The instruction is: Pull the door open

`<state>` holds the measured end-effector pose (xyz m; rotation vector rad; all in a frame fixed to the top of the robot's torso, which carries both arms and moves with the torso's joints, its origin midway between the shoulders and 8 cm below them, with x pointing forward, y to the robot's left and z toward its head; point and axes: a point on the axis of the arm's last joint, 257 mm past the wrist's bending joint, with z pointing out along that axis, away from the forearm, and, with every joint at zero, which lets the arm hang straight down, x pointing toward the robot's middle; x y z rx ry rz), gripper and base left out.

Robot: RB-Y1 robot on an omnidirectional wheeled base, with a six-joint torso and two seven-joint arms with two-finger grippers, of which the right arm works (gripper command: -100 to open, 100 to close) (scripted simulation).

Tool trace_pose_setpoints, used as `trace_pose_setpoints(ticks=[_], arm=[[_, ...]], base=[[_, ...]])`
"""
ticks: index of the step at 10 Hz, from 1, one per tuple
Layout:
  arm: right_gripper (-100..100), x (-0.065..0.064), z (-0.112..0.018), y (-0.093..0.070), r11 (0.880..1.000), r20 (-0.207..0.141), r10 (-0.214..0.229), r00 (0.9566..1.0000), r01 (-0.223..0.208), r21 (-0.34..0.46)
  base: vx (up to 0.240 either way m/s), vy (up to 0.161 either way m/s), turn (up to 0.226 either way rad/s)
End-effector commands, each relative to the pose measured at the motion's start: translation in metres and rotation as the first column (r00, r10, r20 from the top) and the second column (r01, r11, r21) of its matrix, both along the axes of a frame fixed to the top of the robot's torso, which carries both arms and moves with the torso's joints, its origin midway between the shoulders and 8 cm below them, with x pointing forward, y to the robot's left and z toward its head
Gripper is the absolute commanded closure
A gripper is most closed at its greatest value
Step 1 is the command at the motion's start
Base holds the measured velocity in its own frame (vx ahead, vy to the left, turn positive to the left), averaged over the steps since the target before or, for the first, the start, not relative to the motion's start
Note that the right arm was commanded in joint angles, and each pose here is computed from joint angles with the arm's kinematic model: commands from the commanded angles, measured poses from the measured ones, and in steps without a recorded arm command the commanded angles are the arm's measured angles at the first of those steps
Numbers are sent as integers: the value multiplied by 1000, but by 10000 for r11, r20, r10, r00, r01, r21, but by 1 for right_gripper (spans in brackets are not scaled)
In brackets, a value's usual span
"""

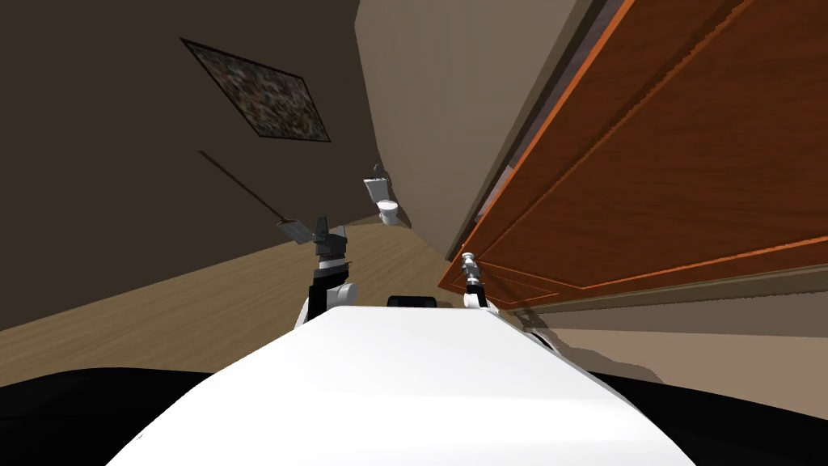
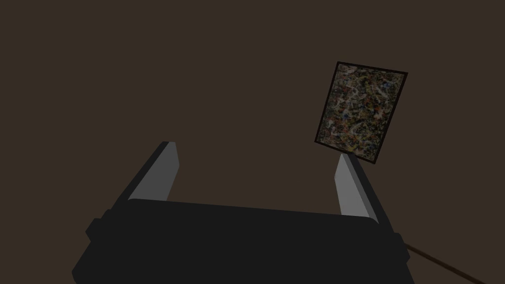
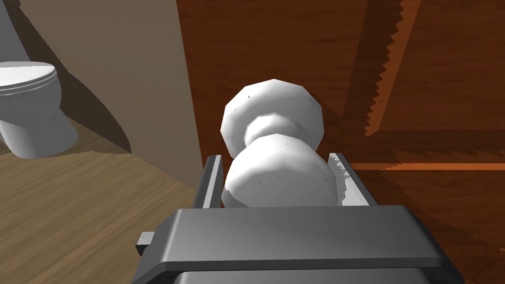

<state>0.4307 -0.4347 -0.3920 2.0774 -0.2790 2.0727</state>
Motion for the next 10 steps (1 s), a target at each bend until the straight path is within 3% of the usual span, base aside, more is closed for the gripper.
trace_pose_setpoints(ticks=[1, 3, 4, 7, 10], arm=[[100, -1, 0, 4, 9996, 29, 264, 9996, -264, 15], [100, -1, 0, 9, 9984, 28, 560, 9984, -560, 29], [100, -1, 0, 8, 9988, 13, 486, 9988, -486, 9], [100, -14, 0, 12, 9932, 41, 1160, 9932, -1160, -32], [100, -28, 1, 17, 9821, 62, 1883, 9821, -1882, -36]], base=[[-218, -39, 100], [-229, -10, 70], [-102, 6, 11], [-156, -13, 23], [-159, -23, 18]])
